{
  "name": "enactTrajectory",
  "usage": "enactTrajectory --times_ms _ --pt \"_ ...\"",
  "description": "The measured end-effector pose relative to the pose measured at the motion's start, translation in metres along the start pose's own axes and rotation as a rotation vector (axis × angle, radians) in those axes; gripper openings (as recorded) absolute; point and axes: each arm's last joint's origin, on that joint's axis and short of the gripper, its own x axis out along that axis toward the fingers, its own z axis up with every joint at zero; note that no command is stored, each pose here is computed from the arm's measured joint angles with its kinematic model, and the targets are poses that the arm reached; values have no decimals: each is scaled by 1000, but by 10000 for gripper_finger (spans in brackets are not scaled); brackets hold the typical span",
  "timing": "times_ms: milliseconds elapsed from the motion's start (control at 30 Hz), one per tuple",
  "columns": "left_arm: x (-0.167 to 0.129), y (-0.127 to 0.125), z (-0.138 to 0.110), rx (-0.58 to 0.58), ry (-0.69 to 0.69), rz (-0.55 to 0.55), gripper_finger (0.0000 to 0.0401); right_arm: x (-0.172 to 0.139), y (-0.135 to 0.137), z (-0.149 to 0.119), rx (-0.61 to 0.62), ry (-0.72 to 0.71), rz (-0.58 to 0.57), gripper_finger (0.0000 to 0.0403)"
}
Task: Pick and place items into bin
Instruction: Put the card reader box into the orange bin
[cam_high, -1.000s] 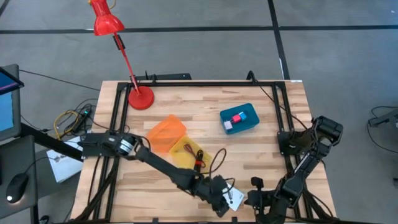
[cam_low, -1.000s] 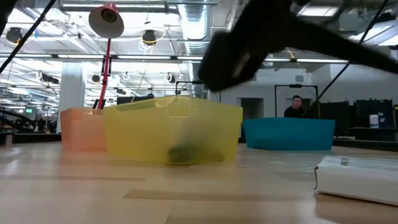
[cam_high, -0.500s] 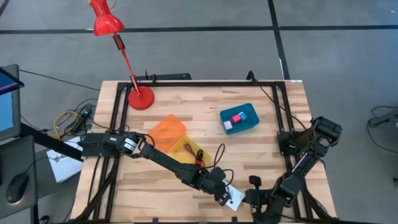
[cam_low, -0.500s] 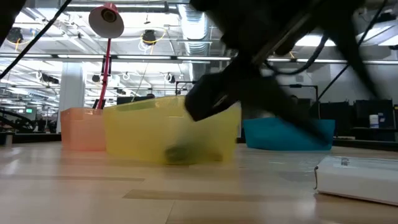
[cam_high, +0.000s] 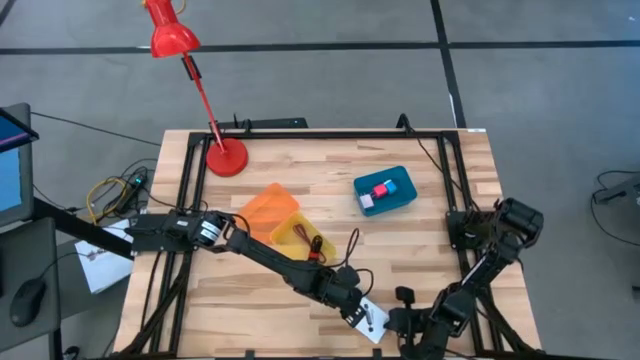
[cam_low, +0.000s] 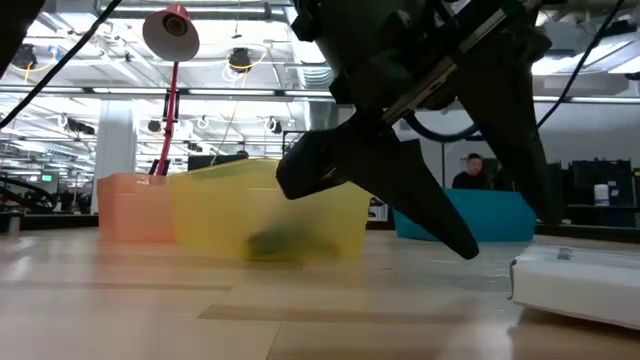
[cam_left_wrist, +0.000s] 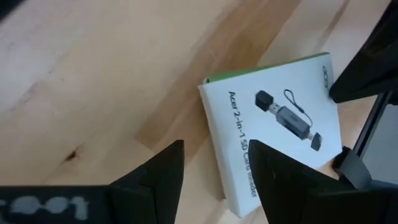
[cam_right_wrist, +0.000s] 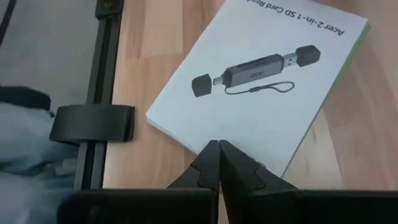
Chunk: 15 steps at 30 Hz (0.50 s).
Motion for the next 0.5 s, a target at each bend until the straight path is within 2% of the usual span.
enactTrajectory --times_ms 233,500 --pt "0 -3 1 -4 38 -56 169 -2 2 -6 28 -44 -37 0" --pt "0 -6 3 -33 32 -96 169 16 5 -19 63 -59 -62 0"
